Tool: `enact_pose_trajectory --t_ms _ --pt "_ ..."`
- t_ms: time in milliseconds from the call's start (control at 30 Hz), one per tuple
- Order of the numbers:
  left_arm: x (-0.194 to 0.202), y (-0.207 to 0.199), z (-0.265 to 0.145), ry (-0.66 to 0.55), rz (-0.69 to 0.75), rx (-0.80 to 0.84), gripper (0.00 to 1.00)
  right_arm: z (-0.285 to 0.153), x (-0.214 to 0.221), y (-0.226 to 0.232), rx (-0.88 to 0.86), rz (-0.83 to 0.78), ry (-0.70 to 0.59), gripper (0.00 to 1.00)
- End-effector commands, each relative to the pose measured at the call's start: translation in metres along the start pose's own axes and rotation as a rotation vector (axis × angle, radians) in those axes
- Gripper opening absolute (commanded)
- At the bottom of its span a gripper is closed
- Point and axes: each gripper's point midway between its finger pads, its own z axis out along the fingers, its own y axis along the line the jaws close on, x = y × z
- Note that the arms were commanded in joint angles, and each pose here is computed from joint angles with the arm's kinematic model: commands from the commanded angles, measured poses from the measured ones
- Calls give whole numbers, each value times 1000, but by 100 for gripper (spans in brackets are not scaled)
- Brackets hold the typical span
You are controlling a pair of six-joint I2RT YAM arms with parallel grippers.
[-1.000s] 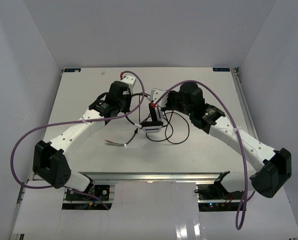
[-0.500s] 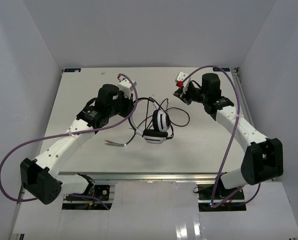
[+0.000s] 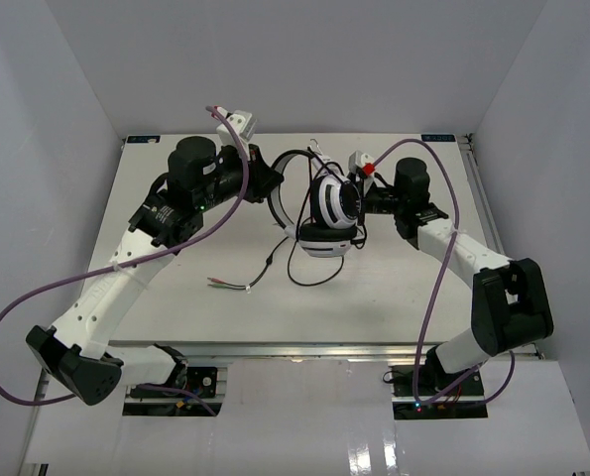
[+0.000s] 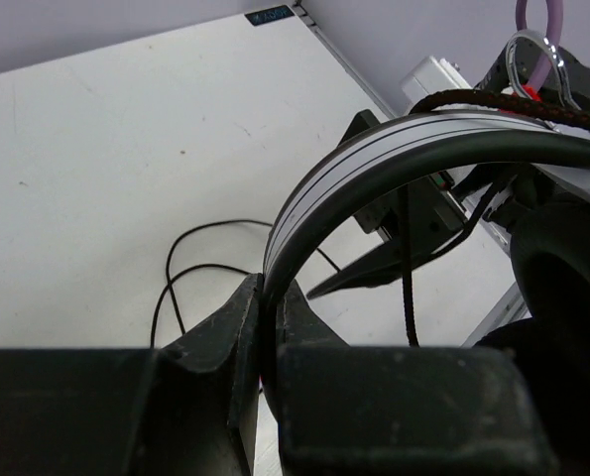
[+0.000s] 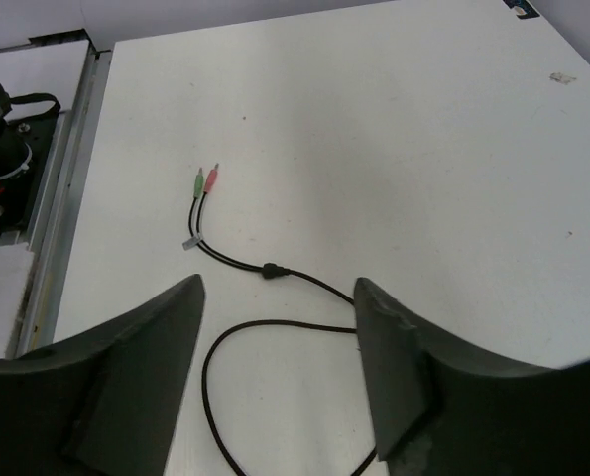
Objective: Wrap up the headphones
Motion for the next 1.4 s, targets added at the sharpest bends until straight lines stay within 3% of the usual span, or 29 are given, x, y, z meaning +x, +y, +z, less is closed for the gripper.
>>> enact_pose_trajectory --t_ms 0,33,133,200,300,400,500,567,667,733,833,1000,1267,1367 --pt "-39 -12 -21 -106 -22 -6 0 -13 -28 -3 79 -111 15 74" --pt "-41 -11 -23 -111 -20 -15 0 -19 -27 -19 180 -133 44 77" --pt "-43 -8 -25 -116 -12 -35 0 -47 -36 -70 516 -162 106 97" --pt "-46 -6 -26 -125 -7 -52 0 -78 -47 -103 751 -154 124 93" --pt "-47 0 -28 -130 -8 -88 0 -102 -64 -116 858 -143 99 90" --pt "-48 10 -31 -137 -17 -144 0 -100 -63 -100 728 -121 90 90" --pt "-52 17 -35 -152 -37 -194 0 -78 -38 -44 345 -189 92 90" --pt "-56 22 -38 -171 -59 -230 0 -65 -22 8 29 -321 50 90" --pt "-65 19 -41 -195 -84 -233 0 -56 5 53 -158 -295 43 90" --pt "-69 17 -41 -204 -99 -227 0 -44 11 53 -154 -317 70 90" --pt "-73 12 -40 -210 -134 -207 0 -25 0 26 40 -330 61 90" --pt "-80 5 -43 -240 -230 -184 0 -11 4 1 155 -129 -30 90" --pt "-100 -6 -51 -310 -358 -149 0 11 18 -1 117 -128 -48 97" --pt "-103 -3 -49 -335 -436 -162 0 18 28 9 48 -114 -35 90"
